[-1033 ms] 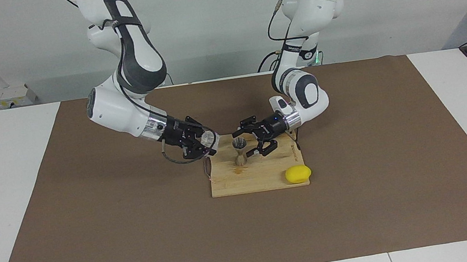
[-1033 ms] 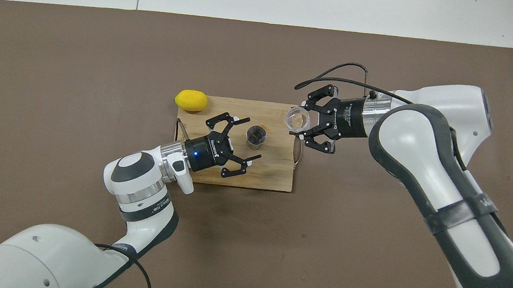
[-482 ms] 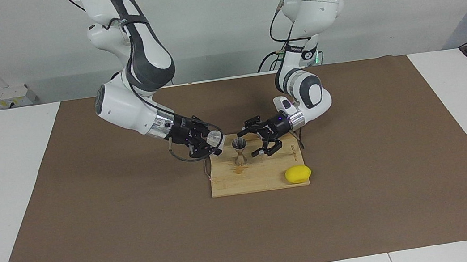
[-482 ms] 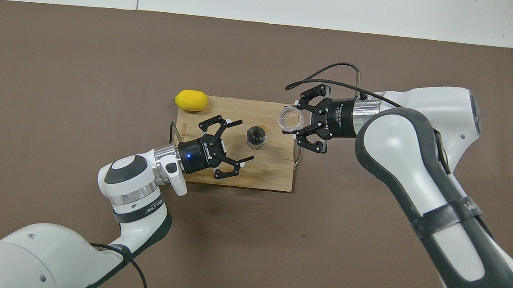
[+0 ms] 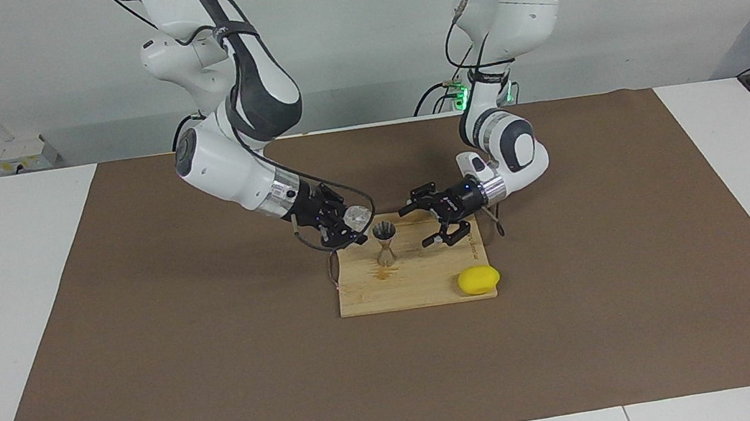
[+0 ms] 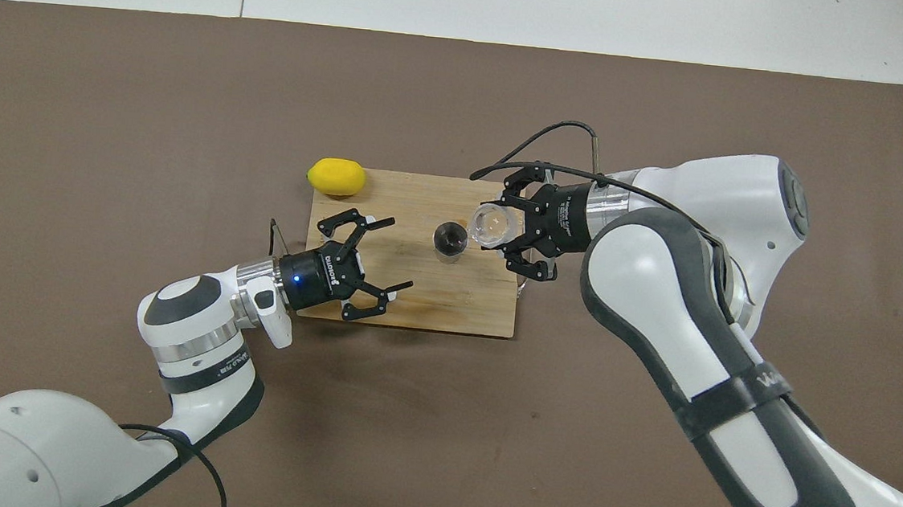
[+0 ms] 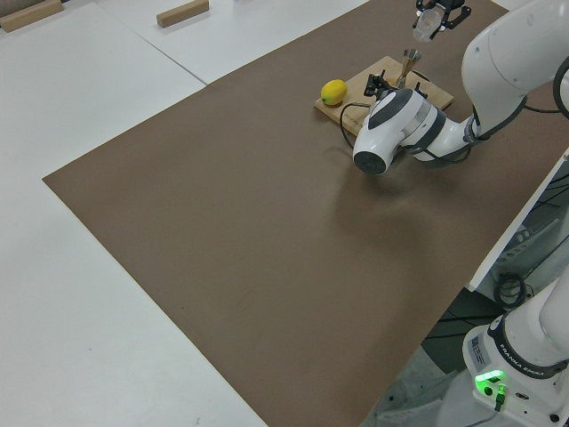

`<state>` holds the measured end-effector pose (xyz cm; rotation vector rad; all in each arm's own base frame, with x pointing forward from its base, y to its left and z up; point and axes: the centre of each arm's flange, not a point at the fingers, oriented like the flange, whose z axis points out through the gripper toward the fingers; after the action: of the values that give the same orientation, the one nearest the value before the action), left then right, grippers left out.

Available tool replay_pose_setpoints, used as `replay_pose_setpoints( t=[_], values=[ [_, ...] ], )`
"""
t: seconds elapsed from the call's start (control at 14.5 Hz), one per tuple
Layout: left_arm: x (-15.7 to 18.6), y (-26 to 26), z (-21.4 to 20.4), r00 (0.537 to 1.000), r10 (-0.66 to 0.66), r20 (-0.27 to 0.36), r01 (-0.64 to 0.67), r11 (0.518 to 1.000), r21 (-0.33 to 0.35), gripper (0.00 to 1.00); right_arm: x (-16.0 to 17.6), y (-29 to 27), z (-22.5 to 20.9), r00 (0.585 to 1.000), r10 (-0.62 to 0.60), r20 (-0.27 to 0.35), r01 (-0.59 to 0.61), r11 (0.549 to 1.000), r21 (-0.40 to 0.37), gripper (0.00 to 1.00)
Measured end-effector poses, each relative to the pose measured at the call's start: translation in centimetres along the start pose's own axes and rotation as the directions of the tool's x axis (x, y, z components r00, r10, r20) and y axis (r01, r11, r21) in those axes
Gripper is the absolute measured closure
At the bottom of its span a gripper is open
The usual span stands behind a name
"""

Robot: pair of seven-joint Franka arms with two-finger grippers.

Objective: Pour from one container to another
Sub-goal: 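Move the glass cup above the metal cup while the left gripper withdraws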

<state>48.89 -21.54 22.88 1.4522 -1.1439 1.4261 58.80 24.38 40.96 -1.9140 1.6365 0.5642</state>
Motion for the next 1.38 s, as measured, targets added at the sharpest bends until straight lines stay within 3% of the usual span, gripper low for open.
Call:
replay_pose_setpoints(
  t=[0.41, 0.76, 0.96, 1.24, 1.38],
  values=[
    [0.2, -2.5, -7.4, 0.998, 0.061, 0.028, -0.059, 0.997, -0.053, 0.00, -0.8, 0.3, 0.7, 0.997, 0.009, -0.075, -0.011, 1.000, -0.015, 0.49],
    [0.2, -5.3, -17.1, 0.987, 0.132, 0.091, -0.121, 0.985, -0.122, 0.00, -1.4, 0.2, 0.6, 0.985, 0.003, -0.173, -0.007, 1.000, -0.023, 0.49],
    [1.5, -6.1, -22.3, 0.978, 0.179, 0.111, -0.160, 0.973, -0.164, 0.00, -1.9, -0.1, 0.4, 0.983, 0.002, -0.182, -0.005, 1.000, -0.015, 0.49],
    [3.2, -7.1, -25.6, 0.956, 0.245, 0.161, -0.204, 0.950, -0.236, 0.00, -2.5, 0.0, 1.1, 0.983, 0.012, -0.184, -0.016, 1.000, -0.020, 0.49],
    [4.5, -8.0, -27.4, 0.936, 0.287, 0.203, -0.225, 0.932, -0.283, 0.00, -2.9, -0.6, 0.7, 0.974, 0.020, -0.224, -0.022, 1.000, -0.008, 0.49]
  ],
)
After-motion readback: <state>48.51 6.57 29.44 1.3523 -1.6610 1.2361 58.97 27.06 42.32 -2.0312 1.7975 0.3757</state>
